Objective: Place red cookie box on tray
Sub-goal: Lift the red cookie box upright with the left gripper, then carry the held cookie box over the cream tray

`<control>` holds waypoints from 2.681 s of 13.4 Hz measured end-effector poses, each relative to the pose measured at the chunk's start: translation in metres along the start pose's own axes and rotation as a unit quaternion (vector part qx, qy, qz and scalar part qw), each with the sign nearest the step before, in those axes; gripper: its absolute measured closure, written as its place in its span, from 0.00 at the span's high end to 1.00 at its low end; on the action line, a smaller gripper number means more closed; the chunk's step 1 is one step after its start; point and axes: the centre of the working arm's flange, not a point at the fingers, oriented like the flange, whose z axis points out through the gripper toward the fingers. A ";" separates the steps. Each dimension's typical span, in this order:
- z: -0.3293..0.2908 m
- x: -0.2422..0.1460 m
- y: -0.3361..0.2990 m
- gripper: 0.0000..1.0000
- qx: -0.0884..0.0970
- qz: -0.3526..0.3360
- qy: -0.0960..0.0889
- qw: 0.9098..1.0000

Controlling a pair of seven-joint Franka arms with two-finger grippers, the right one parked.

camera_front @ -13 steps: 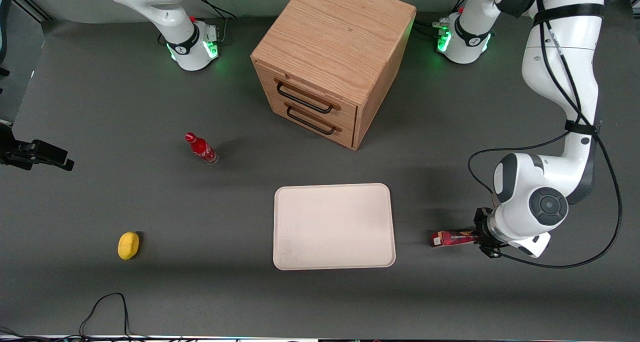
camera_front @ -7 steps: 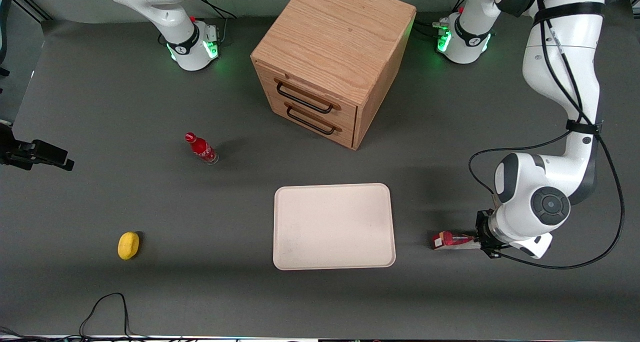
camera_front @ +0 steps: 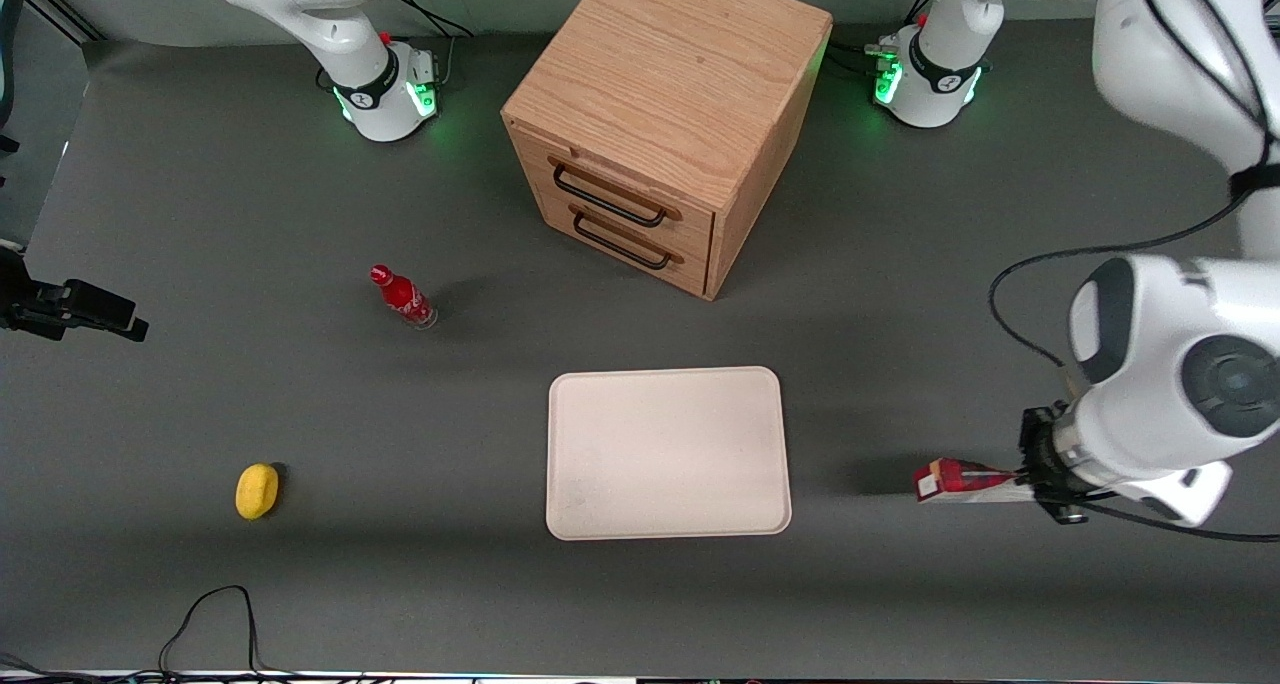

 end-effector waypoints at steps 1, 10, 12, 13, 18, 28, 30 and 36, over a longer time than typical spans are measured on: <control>-0.027 0.003 -0.002 0.03 0.001 0.005 0.000 1.000; -0.130 -0.008 -0.036 0.03 -0.001 0.092 -0.011 0.996; -0.129 -0.021 -0.038 0.03 -0.001 0.115 -0.018 0.993; -0.130 -0.030 -0.040 0.03 -0.001 0.140 -0.023 0.990; -0.141 -0.100 -0.062 0.03 -0.012 0.336 -0.062 0.940; -0.156 -0.217 -0.118 0.03 -0.036 0.666 -0.054 0.743; -0.154 -0.234 -0.127 0.03 -0.036 0.699 -0.054 0.712; -0.127 -0.258 -0.132 0.03 -0.023 0.751 -0.060 0.657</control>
